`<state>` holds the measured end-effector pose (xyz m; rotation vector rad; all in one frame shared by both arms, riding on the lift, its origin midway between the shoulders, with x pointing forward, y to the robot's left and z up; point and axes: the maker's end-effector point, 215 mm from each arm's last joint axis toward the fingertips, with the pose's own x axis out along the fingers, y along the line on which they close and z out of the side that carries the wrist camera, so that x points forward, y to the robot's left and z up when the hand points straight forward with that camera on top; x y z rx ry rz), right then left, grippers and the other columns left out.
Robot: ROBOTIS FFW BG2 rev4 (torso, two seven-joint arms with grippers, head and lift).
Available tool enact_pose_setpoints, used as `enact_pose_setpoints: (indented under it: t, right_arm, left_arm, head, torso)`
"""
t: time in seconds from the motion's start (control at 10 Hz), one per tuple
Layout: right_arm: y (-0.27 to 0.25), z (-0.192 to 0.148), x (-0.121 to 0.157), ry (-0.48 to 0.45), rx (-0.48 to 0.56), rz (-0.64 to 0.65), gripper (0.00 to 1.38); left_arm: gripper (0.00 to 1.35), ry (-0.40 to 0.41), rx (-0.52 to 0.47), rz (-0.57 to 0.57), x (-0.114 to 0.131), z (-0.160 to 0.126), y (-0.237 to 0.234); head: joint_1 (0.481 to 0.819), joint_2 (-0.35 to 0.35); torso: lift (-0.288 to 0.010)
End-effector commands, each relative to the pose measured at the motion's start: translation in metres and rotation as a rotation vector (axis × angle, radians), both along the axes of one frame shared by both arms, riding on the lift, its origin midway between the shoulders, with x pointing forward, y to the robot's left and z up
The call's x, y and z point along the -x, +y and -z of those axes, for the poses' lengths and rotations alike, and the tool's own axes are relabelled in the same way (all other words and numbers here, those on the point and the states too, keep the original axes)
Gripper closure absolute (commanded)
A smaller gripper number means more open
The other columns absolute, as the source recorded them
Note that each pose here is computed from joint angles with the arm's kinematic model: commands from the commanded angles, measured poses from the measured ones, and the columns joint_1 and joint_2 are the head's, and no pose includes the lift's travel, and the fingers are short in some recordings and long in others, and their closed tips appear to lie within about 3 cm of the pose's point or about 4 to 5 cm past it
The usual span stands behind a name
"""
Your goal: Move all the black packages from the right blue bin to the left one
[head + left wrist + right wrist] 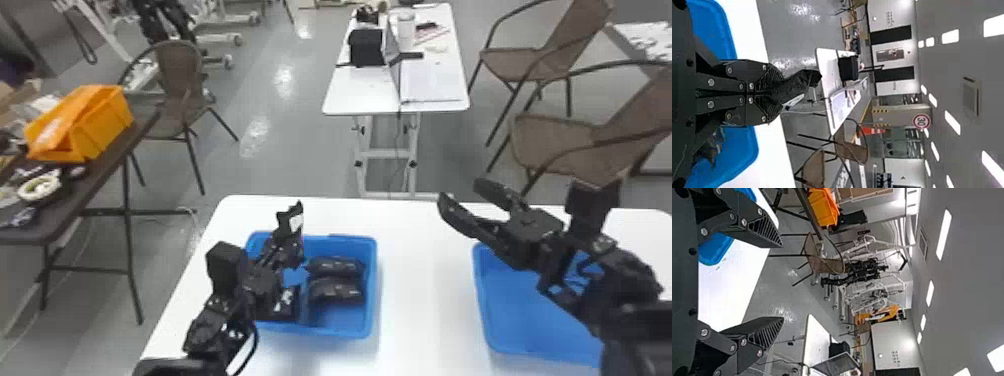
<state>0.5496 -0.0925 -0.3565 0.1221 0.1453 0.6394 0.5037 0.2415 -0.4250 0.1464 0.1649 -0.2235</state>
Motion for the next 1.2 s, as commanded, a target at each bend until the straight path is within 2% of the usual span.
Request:
enact_pose_setpoints:
  t: [0.0, 0.1, 0.2, 0.3, 0.4, 0.6, 0.7, 0.8, 0.9, 1.1]
  right_arm:
    - [-0.008, 0.003, 0.001, 0.001, 0.018, 0.004, 0.42]
    - [-0.010, 0.005, 0.001, 0.003, 0.025, 0.007, 0.42]
    - [-0.019, 0.005, 0.002, -0.006, 0.024, 0.036, 0.42]
    - [-0.033, 0.005, 0.005, -0.016, 0.026, 0.087, 0.42]
    - [-0.046, 0.007, 0.010, -0.020, 0.020, 0.126, 0.42]
    - [-0.076, 0.009, 0.031, -0.038, 0.038, 0.229, 0.42]
    - [-0.092, 0.012, 0.047, -0.043, 0.035, 0.308, 0.42]
    - [-0.107, 0.024, 0.069, -0.019, 0.048, 0.349, 0.42]
    - [-0.114, 0.041, 0.094, 0.017, 0.061, 0.359, 0.42]
    - [-0.115, 0.063, 0.133, 0.081, 0.068, 0.381, 0.42]
  left_arm:
    - [0.59, -0.035, -0.013, 0.007, 0.003, 0.004, 0.001]
    - [0.07, -0.065, -0.012, -0.005, 0.005, -0.003, 0.009]
    - [0.04, -0.093, 0.021, -0.013, 0.006, -0.013, 0.011]
    - [0.17, -0.127, 0.082, -0.027, 0.010, -0.027, 0.014]
    - [0.21, -0.166, 0.108, -0.045, 0.015, -0.049, 0.021]
    - [0.22, -0.241, 0.141, -0.121, 0.044, -0.088, 0.045]
    - [0.22, -0.256, 0.196, -0.178, 0.063, -0.091, 0.055]
    - [0.22, -0.242, 0.212, -0.200, 0.078, -0.084, 0.058]
    - [0.22, -0.187, 0.195, -0.198, 0.091, -0.066, 0.056]
    - [0.22, -0.134, 0.156, -0.186, 0.105, -0.046, 0.045]
  head:
    - [0.695, 0.157]
    - [0.695, 0.150]
    - [0.695, 0.151]
    - [0.695, 0.152]
    - [0.695, 0.142]
    - [0.695, 0.134]
    - [0.695, 0.133]
    - [0.695, 0.131]
    - [0.695, 0.127]
    - [0.695, 0.118]
  torso:
    - [0.000]
    - [0.000]
    - [0.000]
    - [0.000]
    - [0.000]
    - [0.000]
    - [0.000]
    - [0.000]
    - [0.000]
    - [0.000]
